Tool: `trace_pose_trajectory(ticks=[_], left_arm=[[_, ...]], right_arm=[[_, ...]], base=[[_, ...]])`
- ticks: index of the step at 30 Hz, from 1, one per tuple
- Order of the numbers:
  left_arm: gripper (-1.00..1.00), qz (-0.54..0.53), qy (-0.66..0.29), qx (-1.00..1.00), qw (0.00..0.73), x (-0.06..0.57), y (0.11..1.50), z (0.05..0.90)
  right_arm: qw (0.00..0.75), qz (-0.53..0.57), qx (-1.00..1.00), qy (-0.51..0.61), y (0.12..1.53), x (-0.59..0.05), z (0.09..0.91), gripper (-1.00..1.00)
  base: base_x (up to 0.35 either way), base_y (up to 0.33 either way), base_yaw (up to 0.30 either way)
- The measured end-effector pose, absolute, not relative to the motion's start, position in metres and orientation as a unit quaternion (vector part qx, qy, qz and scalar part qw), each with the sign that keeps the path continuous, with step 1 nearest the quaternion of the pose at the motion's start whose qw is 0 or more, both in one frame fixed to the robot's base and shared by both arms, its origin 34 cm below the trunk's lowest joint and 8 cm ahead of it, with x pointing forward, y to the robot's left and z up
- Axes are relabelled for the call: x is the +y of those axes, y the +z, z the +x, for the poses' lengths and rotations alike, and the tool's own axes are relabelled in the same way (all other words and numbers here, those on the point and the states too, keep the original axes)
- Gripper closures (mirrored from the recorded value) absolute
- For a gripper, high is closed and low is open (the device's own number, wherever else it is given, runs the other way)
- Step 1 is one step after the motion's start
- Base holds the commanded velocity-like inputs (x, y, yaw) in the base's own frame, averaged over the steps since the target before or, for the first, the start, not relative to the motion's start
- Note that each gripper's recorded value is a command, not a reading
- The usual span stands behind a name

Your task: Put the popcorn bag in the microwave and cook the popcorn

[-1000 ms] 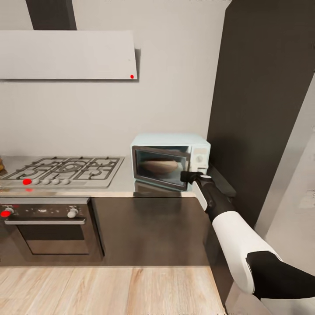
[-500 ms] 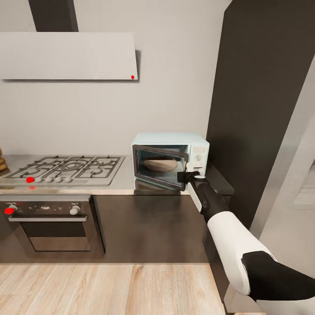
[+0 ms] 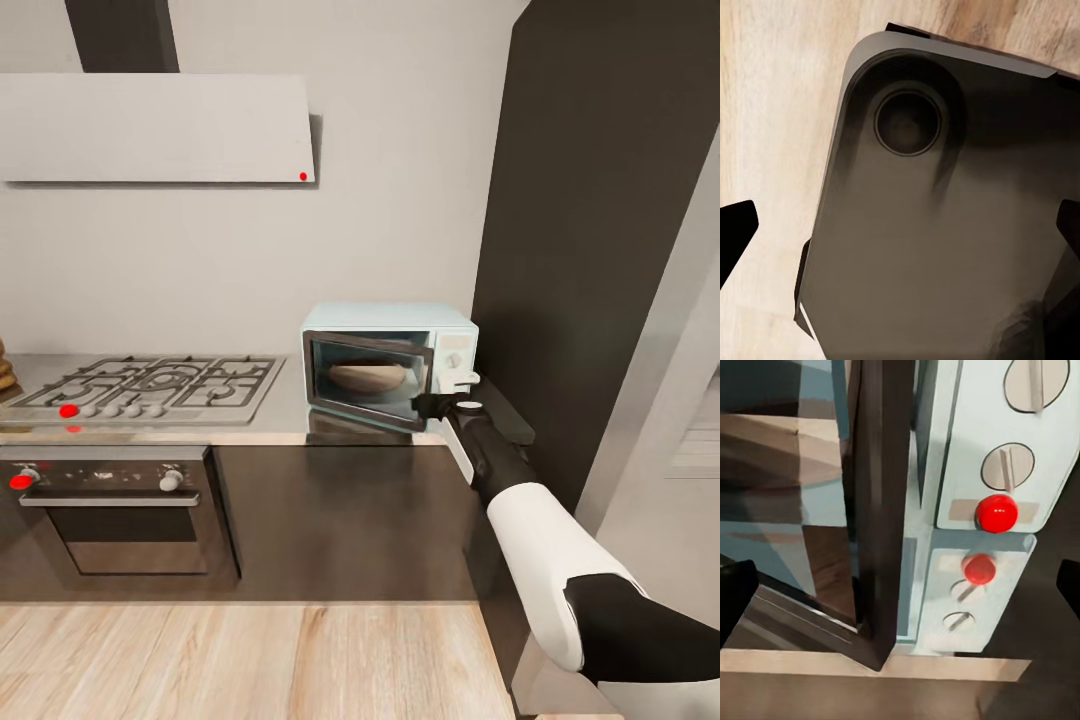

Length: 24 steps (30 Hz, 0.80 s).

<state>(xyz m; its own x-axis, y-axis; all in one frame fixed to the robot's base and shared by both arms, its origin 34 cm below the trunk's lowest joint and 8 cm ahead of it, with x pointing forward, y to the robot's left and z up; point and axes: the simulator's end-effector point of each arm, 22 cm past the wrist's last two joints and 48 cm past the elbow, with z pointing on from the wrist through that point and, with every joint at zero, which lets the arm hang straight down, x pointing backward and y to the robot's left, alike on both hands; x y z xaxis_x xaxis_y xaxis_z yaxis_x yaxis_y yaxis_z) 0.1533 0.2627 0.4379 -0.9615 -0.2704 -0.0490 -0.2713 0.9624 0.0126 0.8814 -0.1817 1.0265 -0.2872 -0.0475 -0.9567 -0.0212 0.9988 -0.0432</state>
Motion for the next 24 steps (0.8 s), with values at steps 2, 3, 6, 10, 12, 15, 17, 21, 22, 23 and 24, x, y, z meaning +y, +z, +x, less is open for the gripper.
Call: trace_pose_trajectory(ticks=[2,3,6,10,12,15,17,21,22,23,24], left_arm=[[-1.00,-0.136,0.010,0.990,0.023,0.263,0.438,0.153],[-1.00,-0.134,0.009,0.991,0.023,0.263,0.438,0.153],[-1.00,-0.132,0.009,0.991,0.023,0.262,0.438,0.153],[-1.00,-0.132,0.009,0.991,0.023,0.262,0.438,0.153],[-1.00,-0.132,0.009,0.991,0.023,0.262,0.438,0.153],[-1.00,-0.133,0.009,0.991,0.023,0.263,0.438,0.153],[-1.00,-0.133,0.009,0.991,0.023,0.263,0.438,0.153],[-1.00,-0.134,0.009,0.991,0.023,0.263,0.438,0.153],[-1.00,-0.134,0.009,0.991,0.023,0.263,0.438,0.153],[-1.00,-0.134,0.009,0.991,0.023,0.263,0.438,0.153],[-1.00,-0.134,0.009,0.991,0.023,0.263,0.438,0.153]], right_arm=[[0.596,-0.026,0.802,-0.005,1.026,-0.179,0.881,-1.00],[0.595,-0.035,0.803,0.005,1.025,-0.173,0.881,-1.00],[0.591,-0.067,0.804,0.025,1.020,-0.159,0.878,-1.00],[0.574,-0.137,0.807,0.038,1.002,-0.151,0.870,-1.00],[0.567,-0.147,0.810,0.037,0.993,-0.154,0.868,-1.00],[0.556,-0.144,0.818,0.016,0.979,-0.189,0.867,-1.00],[0.553,-0.139,0.822,0.003,0.975,-0.211,0.868,-1.00],[0.548,-0.125,0.827,-0.026,0.972,-0.259,0.868,-1.00],[0.547,-0.121,0.827,-0.035,0.972,-0.274,0.868,-1.00],[0.547,-0.119,0.828,-0.040,0.972,-0.281,0.868,-1.00],[0.546,-0.116,0.828,-0.046,0.973,-0.289,0.868,-1.00]], base=[[0.000,0.000,0.000],[0.000,0.000,0.000],[0.000,0.000,0.000],[0.000,0.000,0.000],[0.000,0.000,0.000],[0.000,0.000,0.000],[0.000,0.000,0.000],[0.000,0.000,0.000],[0.000,0.000,0.000],[0.000,0.000,0.000],[0.000,0.000,0.000]])
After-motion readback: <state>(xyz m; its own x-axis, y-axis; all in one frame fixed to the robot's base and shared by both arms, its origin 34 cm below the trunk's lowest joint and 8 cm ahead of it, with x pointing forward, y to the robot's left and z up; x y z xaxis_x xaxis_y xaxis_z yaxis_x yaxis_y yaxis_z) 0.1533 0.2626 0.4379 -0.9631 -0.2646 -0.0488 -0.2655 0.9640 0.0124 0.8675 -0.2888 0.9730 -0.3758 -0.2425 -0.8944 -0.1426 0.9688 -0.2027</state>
